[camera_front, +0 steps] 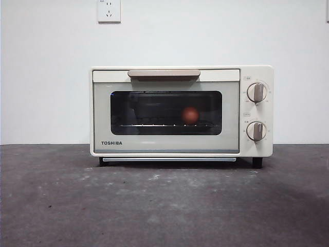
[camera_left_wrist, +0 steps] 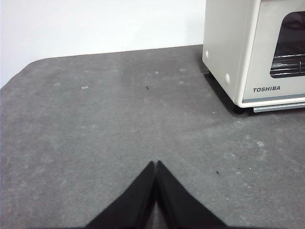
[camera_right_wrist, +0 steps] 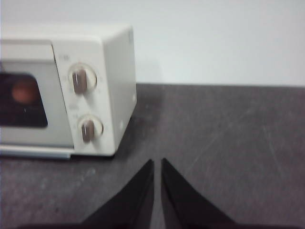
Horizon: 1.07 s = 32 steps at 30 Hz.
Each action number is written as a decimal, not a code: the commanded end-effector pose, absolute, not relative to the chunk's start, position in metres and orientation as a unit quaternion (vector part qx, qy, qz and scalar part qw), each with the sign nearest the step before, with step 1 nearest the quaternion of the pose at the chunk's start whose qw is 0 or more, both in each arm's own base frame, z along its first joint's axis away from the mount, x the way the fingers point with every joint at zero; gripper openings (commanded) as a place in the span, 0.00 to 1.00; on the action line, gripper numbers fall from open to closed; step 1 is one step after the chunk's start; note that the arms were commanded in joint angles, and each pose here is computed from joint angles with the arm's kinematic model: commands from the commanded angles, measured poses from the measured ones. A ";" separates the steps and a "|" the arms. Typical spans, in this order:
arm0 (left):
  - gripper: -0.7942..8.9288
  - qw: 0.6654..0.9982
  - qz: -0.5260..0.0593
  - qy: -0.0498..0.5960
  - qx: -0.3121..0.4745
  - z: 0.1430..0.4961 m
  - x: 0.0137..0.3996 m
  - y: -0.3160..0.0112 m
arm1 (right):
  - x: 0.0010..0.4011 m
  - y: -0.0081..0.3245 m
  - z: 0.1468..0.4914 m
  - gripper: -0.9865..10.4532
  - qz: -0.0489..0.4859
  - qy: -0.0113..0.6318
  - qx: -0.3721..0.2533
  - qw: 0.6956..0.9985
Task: Eggoven
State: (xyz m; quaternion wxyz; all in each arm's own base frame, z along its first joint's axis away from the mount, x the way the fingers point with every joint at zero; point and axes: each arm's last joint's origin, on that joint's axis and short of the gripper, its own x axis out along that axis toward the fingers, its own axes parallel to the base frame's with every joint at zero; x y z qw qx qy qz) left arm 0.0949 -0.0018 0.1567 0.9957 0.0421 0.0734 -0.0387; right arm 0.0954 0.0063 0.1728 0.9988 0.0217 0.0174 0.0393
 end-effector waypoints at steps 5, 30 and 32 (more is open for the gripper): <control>0.09 0.995 -0.038 0.088 0.040 0.147 0.096 -0.002 | 0.096 0.006 0.154 0.09 0.037 0.065 0.047 0.996; 0.09 0.995 -0.038 0.088 0.040 0.147 0.096 -0.002 | 0.096 0.006 0.152 0.09 0.036 0.077 0.047 0.995; 0.09 0.995 -0.038 0.088 0.040 0.147 0.096 -0.002 | 0.096 0.006 0.152 0.09 0.036 0.077 0.047 0.995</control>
